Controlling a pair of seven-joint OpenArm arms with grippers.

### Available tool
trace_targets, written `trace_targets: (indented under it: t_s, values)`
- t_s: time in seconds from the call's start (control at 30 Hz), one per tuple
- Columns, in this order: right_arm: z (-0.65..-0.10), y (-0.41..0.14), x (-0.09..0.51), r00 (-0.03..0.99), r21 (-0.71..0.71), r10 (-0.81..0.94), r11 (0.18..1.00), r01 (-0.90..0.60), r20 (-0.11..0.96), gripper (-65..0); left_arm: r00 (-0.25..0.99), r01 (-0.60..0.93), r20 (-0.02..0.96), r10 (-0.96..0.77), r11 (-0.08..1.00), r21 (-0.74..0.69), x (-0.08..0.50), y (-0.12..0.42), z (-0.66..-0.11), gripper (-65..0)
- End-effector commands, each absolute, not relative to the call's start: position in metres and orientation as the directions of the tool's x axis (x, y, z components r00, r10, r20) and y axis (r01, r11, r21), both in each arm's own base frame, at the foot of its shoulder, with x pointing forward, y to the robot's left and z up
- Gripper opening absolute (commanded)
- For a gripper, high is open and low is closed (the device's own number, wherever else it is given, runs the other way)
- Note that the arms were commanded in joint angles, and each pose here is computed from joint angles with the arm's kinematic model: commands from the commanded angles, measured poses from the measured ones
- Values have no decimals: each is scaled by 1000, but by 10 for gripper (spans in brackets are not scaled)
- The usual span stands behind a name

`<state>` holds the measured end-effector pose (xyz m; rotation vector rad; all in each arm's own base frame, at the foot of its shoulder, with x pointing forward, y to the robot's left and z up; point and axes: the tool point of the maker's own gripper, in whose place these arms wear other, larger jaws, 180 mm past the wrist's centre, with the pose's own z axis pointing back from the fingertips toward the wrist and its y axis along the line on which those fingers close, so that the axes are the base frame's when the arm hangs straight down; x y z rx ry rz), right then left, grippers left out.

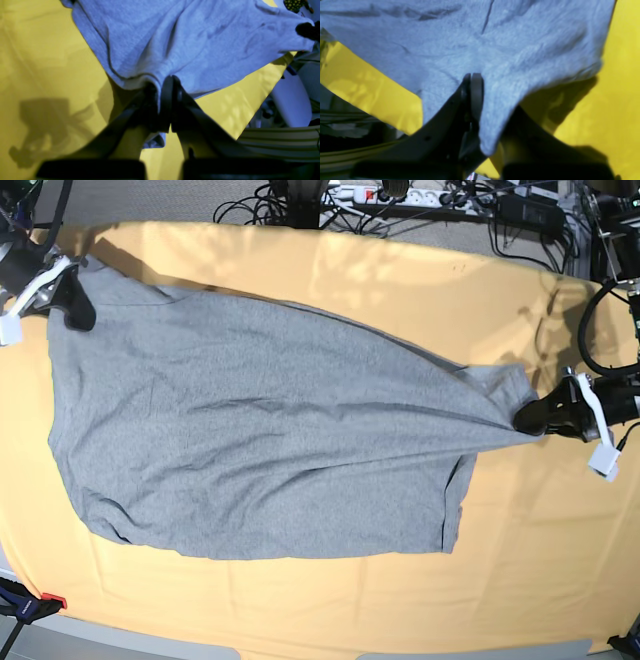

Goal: Layout the t-shirt on the table in an organized manner, then fold the t-shirt properly
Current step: 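Pull both held corners apart to stretch the shirt taut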

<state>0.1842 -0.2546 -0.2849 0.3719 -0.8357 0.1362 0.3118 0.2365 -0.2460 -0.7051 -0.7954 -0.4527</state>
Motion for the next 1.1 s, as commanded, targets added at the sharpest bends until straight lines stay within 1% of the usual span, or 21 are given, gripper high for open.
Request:
trace_targets:
  t_s: [0.0, 0.07, 0.2, 0.43, 0.53, 0.77, 0.97, 1.0, 1.03, 1.07]
  values:
    - [-272, -257, 189, 634, 238, 3, 926, -294, 774, -650, 589, 619, 801, -102, 695, -367, 319, 244, -225, -650]
    - [-267, -259, 191, 629, 223, 22, 925, -308, 777, -650, 600, 606, 793, -105, 706, -365, 318, 249, -223, -650]
    - [-259, -255, 192, 616, 237, 31, 907, -349, 787, -650, 600, 604, 789, -135, 723, -335, 318, 259, -217, -650]
    - [-257, -257, 195, 611, 228, 35, 909, -348, 791, -650, 595, 606, 788, -160, 733, -310, 317, 264, -211, -650]
    - [-261, -256, 192, 626, 230, 43, 909, -348, 778, -650, 638, 560, 762, -109, 746, -362, 316, 264, -215, -650]
    - [-271, -257, 178, 668, 248, 42, 910, -332, 743, -650, 717, 517, 689, -112, 748, -416, 292, 265, -247, -650]
    - [-274, -258, 177, 676, 240, 48, 915, -325, 735, -650, 732, 507, 673, -107, 746, -432, 286, 264, -254, -650]
    - [-274, -259, 177, 677, 240, 48, 915, -325, 735, -650, 732, 507, 673, -107, 746, -432, 286, 264, -254, -634]
    - [-274, -259, 177, 678, 238, 49, 915, -324, 734, -650, 732, 506, 673, -107, 747, -432, 286, 264, -254, -558]
    - [-274, -259, 177, 678, 238, 49, 915, -324, 734, -650, 734, 503, 671, -105, 748, -433, 286, 264, -254, -465]
